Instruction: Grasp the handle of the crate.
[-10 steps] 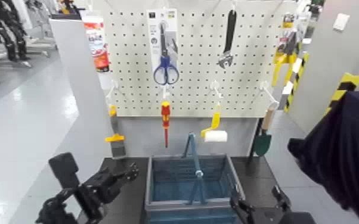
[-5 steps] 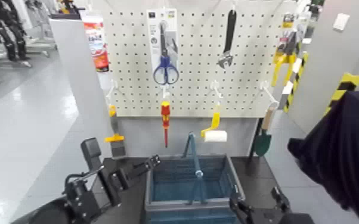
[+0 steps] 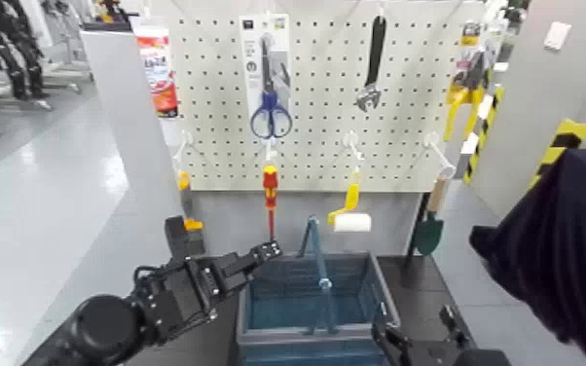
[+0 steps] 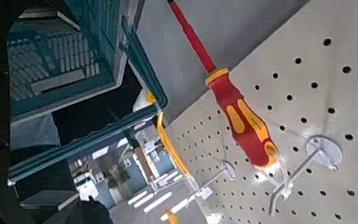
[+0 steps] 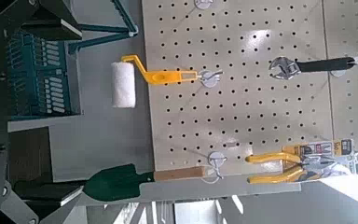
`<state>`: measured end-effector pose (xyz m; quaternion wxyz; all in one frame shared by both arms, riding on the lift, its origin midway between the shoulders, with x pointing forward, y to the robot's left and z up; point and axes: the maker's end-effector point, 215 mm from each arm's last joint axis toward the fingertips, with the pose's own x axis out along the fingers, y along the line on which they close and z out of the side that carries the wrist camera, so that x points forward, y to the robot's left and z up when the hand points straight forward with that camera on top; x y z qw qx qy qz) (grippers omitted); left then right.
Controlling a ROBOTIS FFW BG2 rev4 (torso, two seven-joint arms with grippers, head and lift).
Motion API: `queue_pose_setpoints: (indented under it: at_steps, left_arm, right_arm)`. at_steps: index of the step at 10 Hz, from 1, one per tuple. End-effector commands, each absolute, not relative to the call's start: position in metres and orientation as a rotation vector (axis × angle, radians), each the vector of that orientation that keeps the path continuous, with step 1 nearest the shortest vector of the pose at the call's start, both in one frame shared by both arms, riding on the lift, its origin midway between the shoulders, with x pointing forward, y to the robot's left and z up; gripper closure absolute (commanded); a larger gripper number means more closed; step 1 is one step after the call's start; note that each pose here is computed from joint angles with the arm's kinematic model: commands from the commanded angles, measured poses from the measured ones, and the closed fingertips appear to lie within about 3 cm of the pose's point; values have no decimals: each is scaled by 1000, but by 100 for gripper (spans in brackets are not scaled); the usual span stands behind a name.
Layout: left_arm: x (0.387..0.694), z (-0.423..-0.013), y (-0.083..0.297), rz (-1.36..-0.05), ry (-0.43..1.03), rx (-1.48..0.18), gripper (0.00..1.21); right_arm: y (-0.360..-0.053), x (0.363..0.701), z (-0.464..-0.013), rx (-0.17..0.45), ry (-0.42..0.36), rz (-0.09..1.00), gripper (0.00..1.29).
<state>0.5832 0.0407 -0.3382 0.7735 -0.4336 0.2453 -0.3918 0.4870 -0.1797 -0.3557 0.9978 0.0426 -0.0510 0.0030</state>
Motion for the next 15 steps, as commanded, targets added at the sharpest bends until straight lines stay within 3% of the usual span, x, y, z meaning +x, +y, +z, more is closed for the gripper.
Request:
queue_pose_setpoints:
  at_steps: [1, 8, 15]
  left_arm:
    - [593, -327, 21, -907, 570, -1023, 7]
    - [582, -304, -40, -1021, 726, -1226, 7]
    - [590, -308, -49, -972, 818, -1312, 7]
  right_arm:
    - [-177, 488, -356, 90, -104, 9, 14]
    - [-168, 491, -344, 112, -138, 27, 14]
    - [-161, 495, -329, 122, -180, 46, 14]
